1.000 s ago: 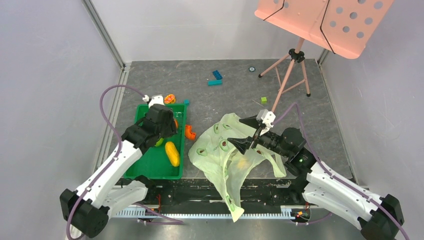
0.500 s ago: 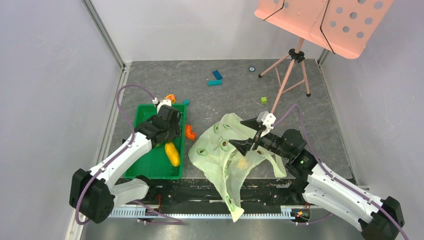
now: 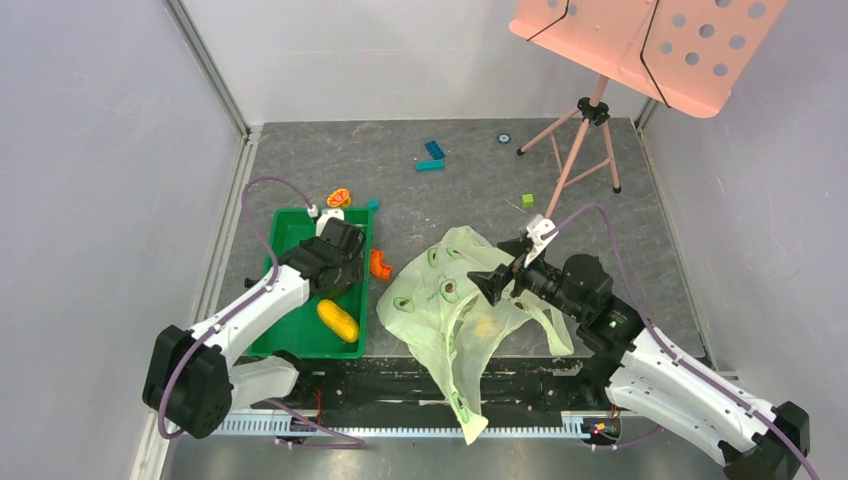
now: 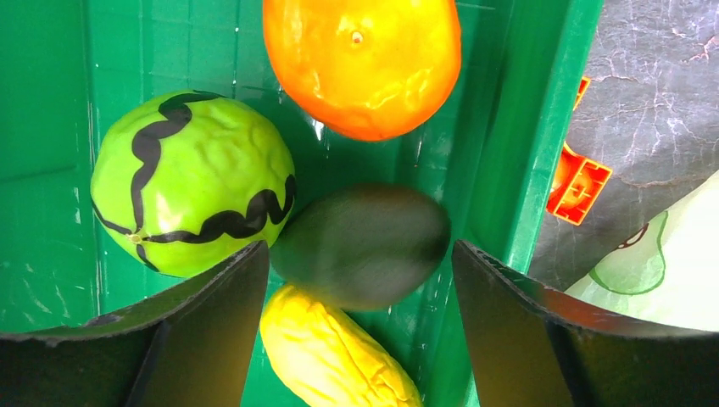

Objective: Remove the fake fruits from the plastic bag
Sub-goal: Place the fake fruit in the bin.

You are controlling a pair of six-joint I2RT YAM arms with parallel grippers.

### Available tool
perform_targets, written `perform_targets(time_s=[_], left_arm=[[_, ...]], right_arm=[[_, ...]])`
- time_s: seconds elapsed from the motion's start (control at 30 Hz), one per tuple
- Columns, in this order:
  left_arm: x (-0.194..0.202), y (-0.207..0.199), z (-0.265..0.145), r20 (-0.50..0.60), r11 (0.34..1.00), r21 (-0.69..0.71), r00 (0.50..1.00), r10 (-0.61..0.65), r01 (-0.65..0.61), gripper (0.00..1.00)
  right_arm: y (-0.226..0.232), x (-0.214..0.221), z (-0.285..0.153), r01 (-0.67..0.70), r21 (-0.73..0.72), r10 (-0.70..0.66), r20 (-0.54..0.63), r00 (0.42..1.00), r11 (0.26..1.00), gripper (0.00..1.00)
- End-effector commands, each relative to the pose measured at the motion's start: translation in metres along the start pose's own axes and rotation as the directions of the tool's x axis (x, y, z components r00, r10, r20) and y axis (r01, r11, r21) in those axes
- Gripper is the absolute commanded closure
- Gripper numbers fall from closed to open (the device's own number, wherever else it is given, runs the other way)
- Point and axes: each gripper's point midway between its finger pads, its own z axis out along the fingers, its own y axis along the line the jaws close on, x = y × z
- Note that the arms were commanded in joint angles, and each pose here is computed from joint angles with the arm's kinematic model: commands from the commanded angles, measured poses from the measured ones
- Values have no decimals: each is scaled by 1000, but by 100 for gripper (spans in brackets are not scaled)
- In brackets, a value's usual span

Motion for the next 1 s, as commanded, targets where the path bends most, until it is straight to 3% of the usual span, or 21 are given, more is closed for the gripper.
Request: perform_targets(time_s=[0.0,0.1,0.37,0.73,0.8,0.97], left_arm=[[-15,-4,-2,57,998,14,996,-66,65,11],[-19,-8,-8,69,996,45,994,-81,78,1],[-46,-15,-39,136,983,138,981,-138,119,0],[-62,-3,-67,204,982,153,969,-140,110,0],[-61,-4,-67,202,982,155,970,-139,108,0],[-59,-4,-65,198,984,152,972,-125,95,0]], right_arm=[[-33,3,-18,-59,243,97,-149,984,968,2],[-32,9,-31,-49,259,116,-253,961,965,2],[-2,23,-46,10,48,9,-371,929,999,2],[9,59,-45,194,-74,-206,-470,858,978,2],[2,73,-44,244,-57,-237,-526,817,968,2],[-24,109,-45,412,-5,-299,-697,652,911,4]])
